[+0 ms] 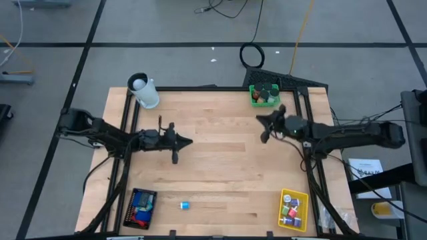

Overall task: Pick & Place Office items
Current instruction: Put the blue charger adapter into the yellow bin

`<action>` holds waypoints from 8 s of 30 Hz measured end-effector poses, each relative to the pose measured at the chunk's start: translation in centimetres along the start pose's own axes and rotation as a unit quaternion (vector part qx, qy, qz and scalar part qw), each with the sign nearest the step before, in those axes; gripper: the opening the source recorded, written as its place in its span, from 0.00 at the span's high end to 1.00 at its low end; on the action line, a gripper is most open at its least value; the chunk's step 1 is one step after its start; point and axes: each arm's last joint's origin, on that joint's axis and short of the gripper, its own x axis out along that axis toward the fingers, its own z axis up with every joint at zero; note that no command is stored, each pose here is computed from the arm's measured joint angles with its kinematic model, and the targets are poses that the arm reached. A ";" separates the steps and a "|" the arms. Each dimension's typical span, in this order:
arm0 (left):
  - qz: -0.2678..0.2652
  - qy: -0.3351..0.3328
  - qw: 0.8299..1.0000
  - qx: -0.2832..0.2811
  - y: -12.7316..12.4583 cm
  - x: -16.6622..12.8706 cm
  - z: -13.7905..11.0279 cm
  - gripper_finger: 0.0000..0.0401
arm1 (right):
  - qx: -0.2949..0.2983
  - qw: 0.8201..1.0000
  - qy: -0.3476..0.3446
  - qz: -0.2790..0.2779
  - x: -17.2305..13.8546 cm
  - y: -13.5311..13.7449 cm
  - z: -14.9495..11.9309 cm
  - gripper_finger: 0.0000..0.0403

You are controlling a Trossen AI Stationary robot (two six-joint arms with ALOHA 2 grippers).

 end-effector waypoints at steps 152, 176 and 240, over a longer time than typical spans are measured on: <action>0.199 0.077 0.922 0.323 -9.4 12.8 -3.2 0.63 | 0.160 0.951 0.057 0.257 10.8 9.8 -7.0 0.22; 0.188 0.078 0.925 0.322 -9.4 12.8 -3.3 0.63 | 0.166 0.948 0.051 0.266 14.2 11.9 -7.9 0.55; 0.160 0.076 0.969 0.175 -3.3 4.2 -1.6 0.97 | 0.209 0.777 0.534 0.261 -12.9 14.7 -4.0 0.68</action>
